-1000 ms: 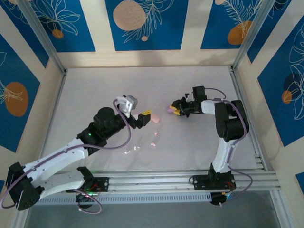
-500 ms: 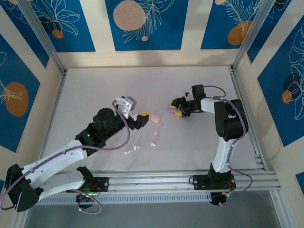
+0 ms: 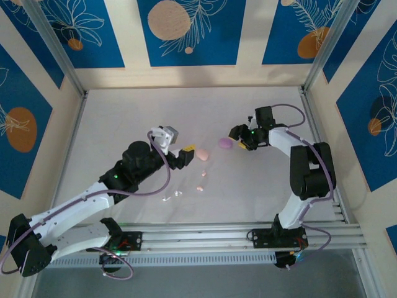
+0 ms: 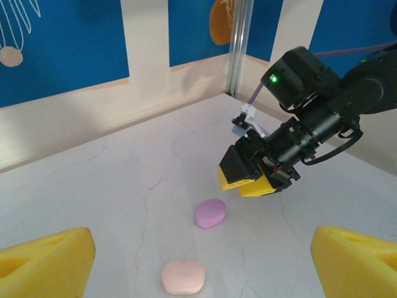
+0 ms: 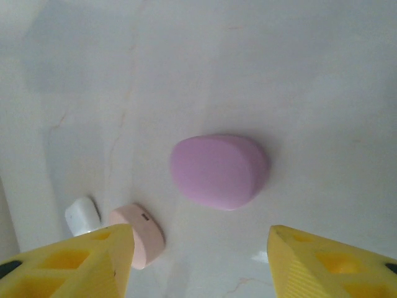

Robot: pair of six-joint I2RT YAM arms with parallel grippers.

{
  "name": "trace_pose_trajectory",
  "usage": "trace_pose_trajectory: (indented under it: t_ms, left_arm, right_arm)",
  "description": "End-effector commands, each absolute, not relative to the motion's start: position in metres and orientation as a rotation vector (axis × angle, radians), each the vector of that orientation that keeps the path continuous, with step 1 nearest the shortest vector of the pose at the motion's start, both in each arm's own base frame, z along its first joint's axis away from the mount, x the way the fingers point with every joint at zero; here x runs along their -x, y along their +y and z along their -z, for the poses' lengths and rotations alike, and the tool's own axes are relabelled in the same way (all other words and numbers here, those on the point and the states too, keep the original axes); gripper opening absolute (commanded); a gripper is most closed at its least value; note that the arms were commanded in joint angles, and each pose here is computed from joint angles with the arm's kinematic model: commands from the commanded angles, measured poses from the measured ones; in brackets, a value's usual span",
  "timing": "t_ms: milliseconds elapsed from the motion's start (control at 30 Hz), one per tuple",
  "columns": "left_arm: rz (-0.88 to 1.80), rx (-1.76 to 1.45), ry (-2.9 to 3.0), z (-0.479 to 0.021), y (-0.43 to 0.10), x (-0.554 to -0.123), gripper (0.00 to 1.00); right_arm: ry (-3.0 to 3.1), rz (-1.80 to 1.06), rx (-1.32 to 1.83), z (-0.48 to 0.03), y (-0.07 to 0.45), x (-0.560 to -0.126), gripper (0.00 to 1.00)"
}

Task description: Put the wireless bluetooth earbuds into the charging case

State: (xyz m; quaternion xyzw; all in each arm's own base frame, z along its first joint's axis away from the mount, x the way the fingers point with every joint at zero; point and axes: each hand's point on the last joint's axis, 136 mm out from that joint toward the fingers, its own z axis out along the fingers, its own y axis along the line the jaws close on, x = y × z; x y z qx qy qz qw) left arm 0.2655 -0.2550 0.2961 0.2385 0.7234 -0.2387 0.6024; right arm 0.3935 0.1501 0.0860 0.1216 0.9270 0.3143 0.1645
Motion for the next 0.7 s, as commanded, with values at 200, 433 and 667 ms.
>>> trace_pose_trajectory:
  t_ms: [200,433,667]
  left_arm:
    - [0.461,-0.358,1.781,-0.281,-0.216,-0.282,0.96]
    - [0.467,-0.227,1.823,-0.272,-0.188,-0.286,0.97]
    - [0.506,-0.158,1.858,-0.266,-0.176,-0.289,0.98]
  right_arm:
    - [2.628,-0.665,0.488,-0.093,0.224,-0.377,0.60]
    - [2.634,-0.550,0.707,-0.072,0.250,-0.369,0.63]
    - [2.570,-0.428,0.882,-0.065,0.260,-0.367,0.74]
